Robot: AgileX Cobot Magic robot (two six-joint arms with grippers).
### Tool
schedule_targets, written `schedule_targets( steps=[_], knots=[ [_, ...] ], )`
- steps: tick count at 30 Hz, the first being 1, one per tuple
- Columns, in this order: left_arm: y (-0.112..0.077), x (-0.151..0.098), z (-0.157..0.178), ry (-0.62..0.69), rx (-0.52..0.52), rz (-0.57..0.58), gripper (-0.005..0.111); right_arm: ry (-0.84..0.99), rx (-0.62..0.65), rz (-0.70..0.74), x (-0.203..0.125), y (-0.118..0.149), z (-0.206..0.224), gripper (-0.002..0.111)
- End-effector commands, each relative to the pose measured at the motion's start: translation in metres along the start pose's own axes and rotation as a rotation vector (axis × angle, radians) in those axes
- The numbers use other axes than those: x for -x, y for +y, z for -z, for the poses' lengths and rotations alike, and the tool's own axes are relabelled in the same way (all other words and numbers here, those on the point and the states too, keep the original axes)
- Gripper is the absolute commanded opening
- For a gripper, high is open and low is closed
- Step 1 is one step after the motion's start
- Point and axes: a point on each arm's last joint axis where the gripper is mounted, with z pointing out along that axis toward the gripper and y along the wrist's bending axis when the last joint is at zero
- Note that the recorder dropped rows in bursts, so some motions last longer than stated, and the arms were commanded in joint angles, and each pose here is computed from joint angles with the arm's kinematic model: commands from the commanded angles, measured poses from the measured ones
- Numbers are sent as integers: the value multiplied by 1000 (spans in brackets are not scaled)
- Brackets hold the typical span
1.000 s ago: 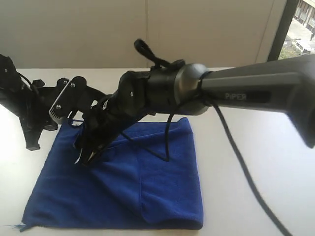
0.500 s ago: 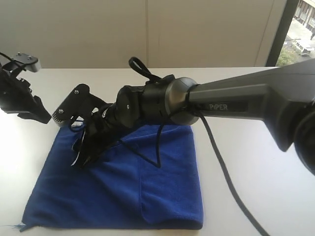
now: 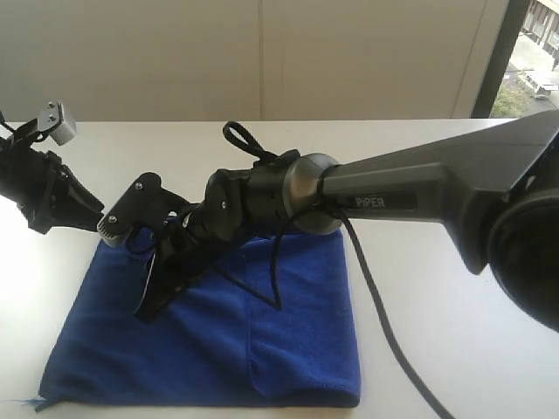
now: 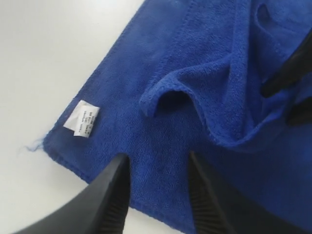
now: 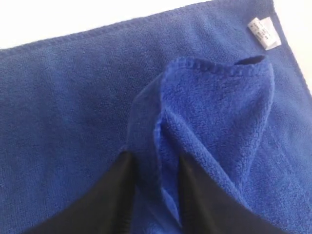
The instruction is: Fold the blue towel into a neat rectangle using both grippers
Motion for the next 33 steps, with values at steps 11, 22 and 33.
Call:
schedule_targets(
  steps=[11,22,33],
  knots=[
    [-5,0,-37,-169,-24,-397,44,77,-18,-73,-11,-53,52,0],
    [-2,-13,-63,-144,-51,-356,44,117,-53,-58,-13,-56,56,0],
    [0,-2,-83,-157,32,-303,35,101,-59,-70,-8,-56,66,0]
  ],
)
